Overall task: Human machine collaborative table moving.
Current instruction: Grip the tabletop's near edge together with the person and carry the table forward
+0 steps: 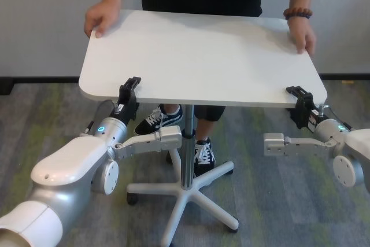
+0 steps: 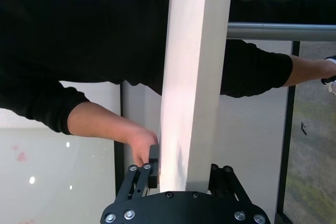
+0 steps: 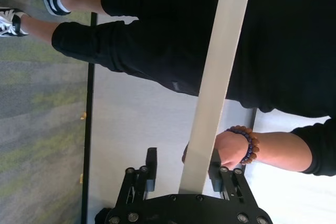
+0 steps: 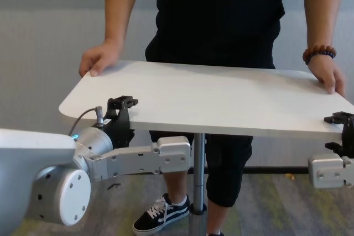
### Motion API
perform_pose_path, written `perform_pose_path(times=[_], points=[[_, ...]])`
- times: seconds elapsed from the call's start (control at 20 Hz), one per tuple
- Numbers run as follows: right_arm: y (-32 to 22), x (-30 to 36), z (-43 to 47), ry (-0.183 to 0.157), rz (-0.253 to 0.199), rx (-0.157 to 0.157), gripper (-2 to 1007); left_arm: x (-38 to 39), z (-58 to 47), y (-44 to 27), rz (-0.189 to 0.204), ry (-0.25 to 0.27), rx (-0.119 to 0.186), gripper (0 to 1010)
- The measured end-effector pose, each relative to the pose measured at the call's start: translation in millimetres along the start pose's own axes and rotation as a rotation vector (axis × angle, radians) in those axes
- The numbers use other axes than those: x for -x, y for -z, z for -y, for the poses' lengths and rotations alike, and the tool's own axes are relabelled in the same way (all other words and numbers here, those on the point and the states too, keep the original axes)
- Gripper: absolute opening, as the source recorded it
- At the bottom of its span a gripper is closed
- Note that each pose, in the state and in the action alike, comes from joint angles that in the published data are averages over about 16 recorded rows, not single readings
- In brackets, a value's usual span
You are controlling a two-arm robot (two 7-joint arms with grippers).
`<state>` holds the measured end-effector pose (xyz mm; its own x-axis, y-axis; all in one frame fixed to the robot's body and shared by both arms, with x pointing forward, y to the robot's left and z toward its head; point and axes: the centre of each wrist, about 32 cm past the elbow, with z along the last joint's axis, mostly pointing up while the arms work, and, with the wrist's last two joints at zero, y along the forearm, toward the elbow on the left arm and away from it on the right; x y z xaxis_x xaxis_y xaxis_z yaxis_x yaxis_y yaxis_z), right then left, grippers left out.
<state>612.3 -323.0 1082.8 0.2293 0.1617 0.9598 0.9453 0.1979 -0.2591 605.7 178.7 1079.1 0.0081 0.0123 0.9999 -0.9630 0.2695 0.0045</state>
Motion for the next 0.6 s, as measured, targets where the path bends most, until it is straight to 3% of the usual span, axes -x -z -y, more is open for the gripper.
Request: perform_pose_path(times=[0.6], points=[[-0.1, 0.0, 0.0, 0.0, 0.0, 0.0, 889, 0.0, 0.0, 0.0, 0.0, 0.0, 0.0, 826]])
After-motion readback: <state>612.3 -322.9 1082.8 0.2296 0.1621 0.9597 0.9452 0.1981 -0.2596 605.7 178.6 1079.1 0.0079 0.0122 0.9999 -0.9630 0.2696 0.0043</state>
